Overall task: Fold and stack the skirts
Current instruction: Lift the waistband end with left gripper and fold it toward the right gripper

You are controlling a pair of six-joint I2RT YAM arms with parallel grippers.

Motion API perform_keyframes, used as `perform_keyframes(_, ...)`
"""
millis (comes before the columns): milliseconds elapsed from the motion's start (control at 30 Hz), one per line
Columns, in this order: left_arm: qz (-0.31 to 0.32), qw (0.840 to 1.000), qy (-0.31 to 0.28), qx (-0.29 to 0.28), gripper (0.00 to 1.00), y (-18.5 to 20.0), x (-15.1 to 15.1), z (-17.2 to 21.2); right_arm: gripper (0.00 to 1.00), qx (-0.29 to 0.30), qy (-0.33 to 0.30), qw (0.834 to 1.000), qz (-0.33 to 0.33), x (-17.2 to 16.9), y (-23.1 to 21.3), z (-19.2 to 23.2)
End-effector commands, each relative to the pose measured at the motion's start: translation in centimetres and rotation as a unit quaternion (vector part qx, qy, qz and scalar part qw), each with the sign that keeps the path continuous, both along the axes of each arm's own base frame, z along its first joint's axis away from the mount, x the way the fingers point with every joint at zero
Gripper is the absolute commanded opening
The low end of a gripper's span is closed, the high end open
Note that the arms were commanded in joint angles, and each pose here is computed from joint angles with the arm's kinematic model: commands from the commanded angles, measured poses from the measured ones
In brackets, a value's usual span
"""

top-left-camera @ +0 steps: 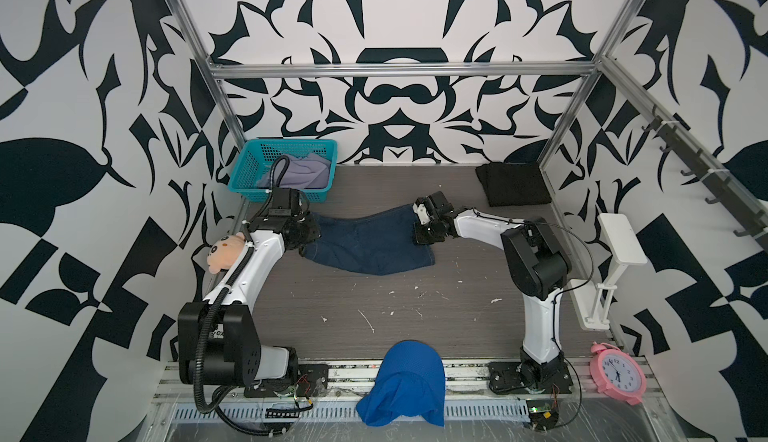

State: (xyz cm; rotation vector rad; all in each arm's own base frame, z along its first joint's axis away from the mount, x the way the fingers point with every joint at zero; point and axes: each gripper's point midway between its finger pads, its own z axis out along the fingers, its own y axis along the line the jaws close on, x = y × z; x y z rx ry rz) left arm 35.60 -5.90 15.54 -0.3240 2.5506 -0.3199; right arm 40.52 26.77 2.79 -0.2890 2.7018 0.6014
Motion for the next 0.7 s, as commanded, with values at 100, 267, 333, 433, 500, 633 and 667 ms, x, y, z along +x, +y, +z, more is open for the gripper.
perform_keyframes(100, -0.043, 0.997, 0.018, 0.069, 0.00, -3.0, 0.1, 1.6, 0.00, -0.007, 0.008, 1.000, -0.006, -0.7, -0.6, -1.3)
perform_keyframes(267, -0.074, 0.993, 0.025, 0.093, 0.00, -6.2, 1.5, 1.5, 0.00, 0.008, 0.011, 1.000, -0.004, -0.9, -0.2, -1.4)
perform_keyframes(333, -0.089, 0.991, 0.027, 0.091, 0.00, -7.6, 2.1, 1.5, 0.00, 0.013, 0.010, 1.000, -0.004, -1.0, 0.0, -1.3)
perform_keyframes(433, -0.104, 0.991, 0.019, 0.083, 0.00, -10.0, 3.0, 2.1, 0.00, 0.019, 0.011, 1.000, -0.003, -1.1, 0.0, -1.1)
perform_keyframes(500, -0.102, 0.992, 0.011, 0.077, 0.00, -11.4, 3.7, 2.6, 0.00, 0.022, 0.009, 1.000, -0.002, -1.1, 0.1, -0.9)
perform_keyframes(633, -0.091, 0.995, 0.016, 0.032, 0.00, -15.0, 4.6, 2.7, 0.00, 0.042, 0.003, 0.999, -0.004, -1.1, 0.4, -0.1)
perform_keyframes(667, -0.091, 0.995, 0.014, 0.028, 0.00, -15.9, 4.7, 2.8, 0.00, 0.050, 0.002, 0.999, -0.004, -1.1, 0.5, 0.0)
